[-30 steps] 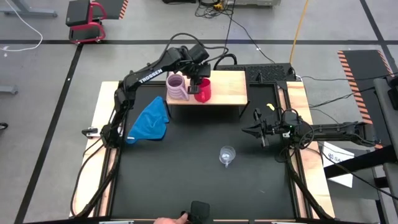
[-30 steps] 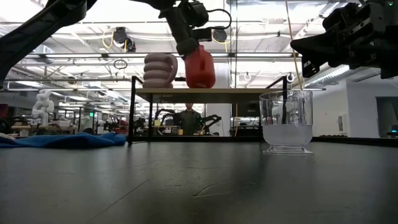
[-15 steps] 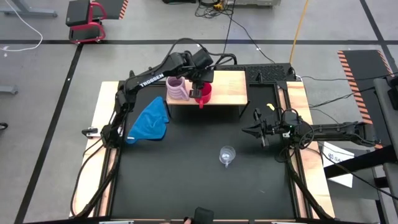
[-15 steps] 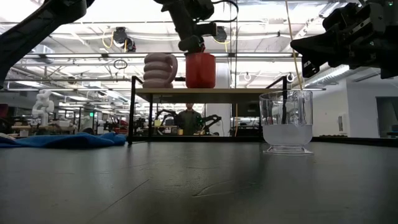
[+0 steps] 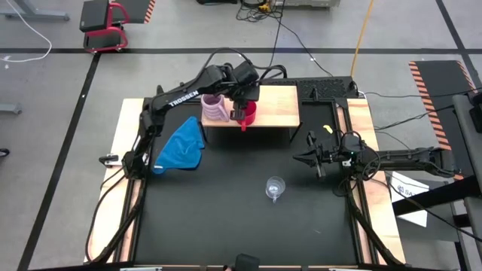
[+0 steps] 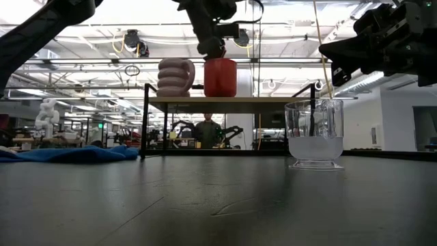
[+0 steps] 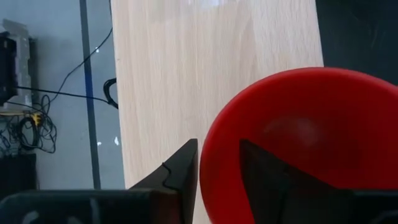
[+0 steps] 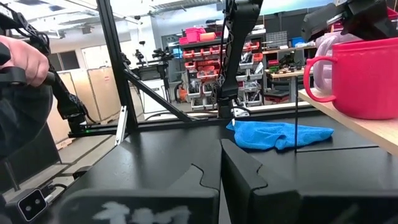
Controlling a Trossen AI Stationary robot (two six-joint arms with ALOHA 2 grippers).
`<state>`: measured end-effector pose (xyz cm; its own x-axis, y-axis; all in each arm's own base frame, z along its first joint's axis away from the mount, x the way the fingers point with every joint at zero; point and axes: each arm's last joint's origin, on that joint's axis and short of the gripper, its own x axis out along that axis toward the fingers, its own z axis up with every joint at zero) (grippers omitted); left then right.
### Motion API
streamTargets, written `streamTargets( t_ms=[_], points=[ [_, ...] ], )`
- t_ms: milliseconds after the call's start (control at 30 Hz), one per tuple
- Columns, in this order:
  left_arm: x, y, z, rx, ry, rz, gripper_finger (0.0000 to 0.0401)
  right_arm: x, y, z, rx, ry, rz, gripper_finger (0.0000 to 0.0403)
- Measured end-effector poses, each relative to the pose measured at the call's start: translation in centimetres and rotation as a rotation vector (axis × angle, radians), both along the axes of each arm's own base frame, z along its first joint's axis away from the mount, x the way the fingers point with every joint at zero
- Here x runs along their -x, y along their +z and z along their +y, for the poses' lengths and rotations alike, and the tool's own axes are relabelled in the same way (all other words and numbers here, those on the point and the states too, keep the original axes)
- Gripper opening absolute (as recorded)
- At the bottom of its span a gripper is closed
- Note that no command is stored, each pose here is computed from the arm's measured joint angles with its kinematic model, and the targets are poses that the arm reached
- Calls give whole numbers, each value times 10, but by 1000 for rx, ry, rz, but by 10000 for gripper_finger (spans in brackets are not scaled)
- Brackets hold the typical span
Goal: Stack small to large cups/mugs on shelf
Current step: Put the transparent mug on the shelf
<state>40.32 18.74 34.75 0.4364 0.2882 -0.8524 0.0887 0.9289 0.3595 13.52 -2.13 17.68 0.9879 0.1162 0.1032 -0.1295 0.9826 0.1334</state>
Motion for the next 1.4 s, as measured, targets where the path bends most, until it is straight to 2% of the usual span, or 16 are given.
streamTargets(
  t_ms=[433, 767, 867, 967, 1033, 1133, 1233, 1400],
  points=[
    [18, 35, -6, -36, 19, -106, 118, 0, 0, 0, -1, 0, 4, 0],
    [24, 48, -6, -66, 48, -157, 118, 0, 0, 0, -13, 2, 6, 0],
    [35, 63, -11, -109, 116, -180, 118, 0, 0, 0, -17, 2, 7, 0],
    [58, 85, -23, -60, 131, -215, 117, 0, -1, 0, -20, 2, 8, 0],
    [72, 97, -31, 21, 102, -260, 107, 0, -1, 0, -20, 2, 8, 0],
    [88, 114, -43, 102, 75, -326, 62, 0, 0, 0, -20, 2, 7, 0],
    [104, 127, -55, 94, 56, -350, 11, 0, -1, 0, -20, 2, 8, 0],
    [120, 139, -67, 63, 62, -349, 3, 0, -1, 0, -24, 3, 8, 0]
  ],
)
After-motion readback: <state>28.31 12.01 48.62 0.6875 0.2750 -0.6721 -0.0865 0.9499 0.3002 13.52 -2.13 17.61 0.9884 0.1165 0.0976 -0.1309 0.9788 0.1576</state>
